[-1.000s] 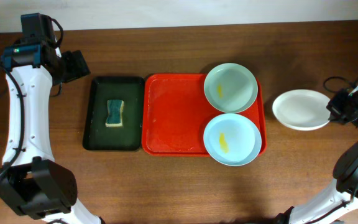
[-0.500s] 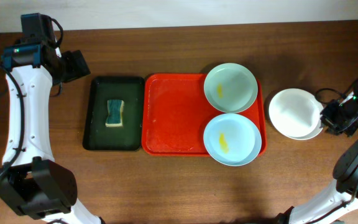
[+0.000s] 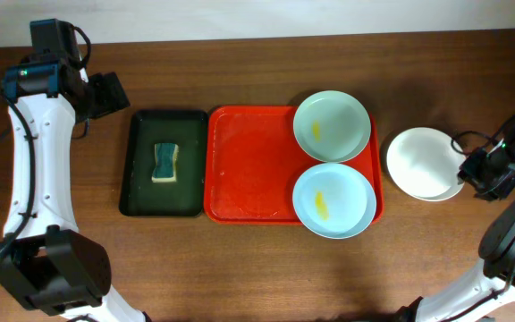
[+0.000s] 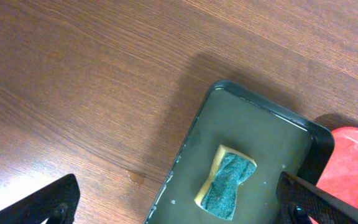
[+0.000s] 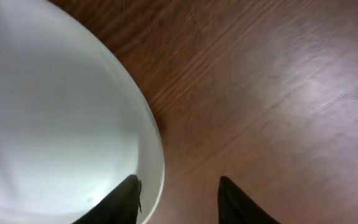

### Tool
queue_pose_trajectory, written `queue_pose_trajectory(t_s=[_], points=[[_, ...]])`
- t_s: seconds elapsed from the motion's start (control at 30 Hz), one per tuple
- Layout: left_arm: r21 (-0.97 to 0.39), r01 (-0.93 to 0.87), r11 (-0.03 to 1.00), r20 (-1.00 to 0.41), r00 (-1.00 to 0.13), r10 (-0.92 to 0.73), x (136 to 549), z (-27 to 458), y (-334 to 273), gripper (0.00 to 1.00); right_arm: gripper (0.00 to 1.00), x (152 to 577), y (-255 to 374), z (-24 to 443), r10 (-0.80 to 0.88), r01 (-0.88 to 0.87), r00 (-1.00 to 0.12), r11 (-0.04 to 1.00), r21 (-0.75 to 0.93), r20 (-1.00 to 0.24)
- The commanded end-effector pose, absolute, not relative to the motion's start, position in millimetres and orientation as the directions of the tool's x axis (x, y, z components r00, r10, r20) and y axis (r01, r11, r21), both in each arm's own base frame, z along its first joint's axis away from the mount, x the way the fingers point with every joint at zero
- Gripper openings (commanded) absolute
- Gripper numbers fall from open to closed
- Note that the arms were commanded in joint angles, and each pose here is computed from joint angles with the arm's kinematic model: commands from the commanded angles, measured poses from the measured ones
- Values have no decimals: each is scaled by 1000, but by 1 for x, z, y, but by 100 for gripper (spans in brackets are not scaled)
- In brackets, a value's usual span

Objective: Clean dirty plates on tray and stack at the side
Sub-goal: 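Lower the white plate onto the table right of the red tray and release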

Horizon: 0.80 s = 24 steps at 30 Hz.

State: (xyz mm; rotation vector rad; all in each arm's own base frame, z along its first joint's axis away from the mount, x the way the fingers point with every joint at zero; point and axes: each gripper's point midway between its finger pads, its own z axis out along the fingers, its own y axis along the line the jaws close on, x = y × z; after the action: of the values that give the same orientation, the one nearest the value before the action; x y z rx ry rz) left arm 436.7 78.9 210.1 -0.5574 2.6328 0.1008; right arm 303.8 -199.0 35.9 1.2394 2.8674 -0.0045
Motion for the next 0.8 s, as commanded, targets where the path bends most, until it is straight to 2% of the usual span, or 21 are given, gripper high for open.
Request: queue_pose_trajectory(t_s=[0.0, 0.1, 0.2, 0.37, 0.4, 0.43, 0.5, 0.53, 0.6, 0.77], points=[[-34, -404, 914, -448, -811, -376, 438, 215, 78, 99, 36, 303, -192, 34, 731, 730, -682, 683, 33, -25], [-34, -404, 914, -448, -811, -376, 438, 215, 78, 99, 32, 302, -191, 27, 731, 730, -682, 683, 34, -28], [-34, -404, 914, -448, -811, -376, 438, 215, 78, 99, 13, 307, -184, 24, 730, 727, -683, 682, 84, -22], [-34, -404, 914, -448, -811, -376, 438, 215, 78, 99, 15, 310, -179, 24, 729, 723, -685, 682, 113, -19], [-34, -404, 914, -448, -811, -376, 438, 215, 78, 100, 9, 311, -179, 24, 728, 722, -685, 682, 118, -19], [-34, -404, 914, -448, -811, -376, 438, 215, 78, 99, 8, 313, -176, 24, 728, 720, -685, 681, 136, -17], [-34, -404, 914, -448, -811, -376, 438, 215, 78, 99, 11, 315, -174, 25, 728, 717, -686, 679, 155, -14], [-34, -404, 914, -448, -811, -376, 438, 215, 78, 99, 22, 315, -174, 25, 728, 718, -686, 679, 153, -14], [-34, -404, 914, -448, -811, -376, 438, 215, 78, 99, 29, 315, -176, 25, 728, 718, -686, 680, 147, -19], [-34, -404, 914, -448, -811, -376, 438, 215, 78, 99, 29, 316, -175, 24, 725, 715, -688, 683, 148, -20]])
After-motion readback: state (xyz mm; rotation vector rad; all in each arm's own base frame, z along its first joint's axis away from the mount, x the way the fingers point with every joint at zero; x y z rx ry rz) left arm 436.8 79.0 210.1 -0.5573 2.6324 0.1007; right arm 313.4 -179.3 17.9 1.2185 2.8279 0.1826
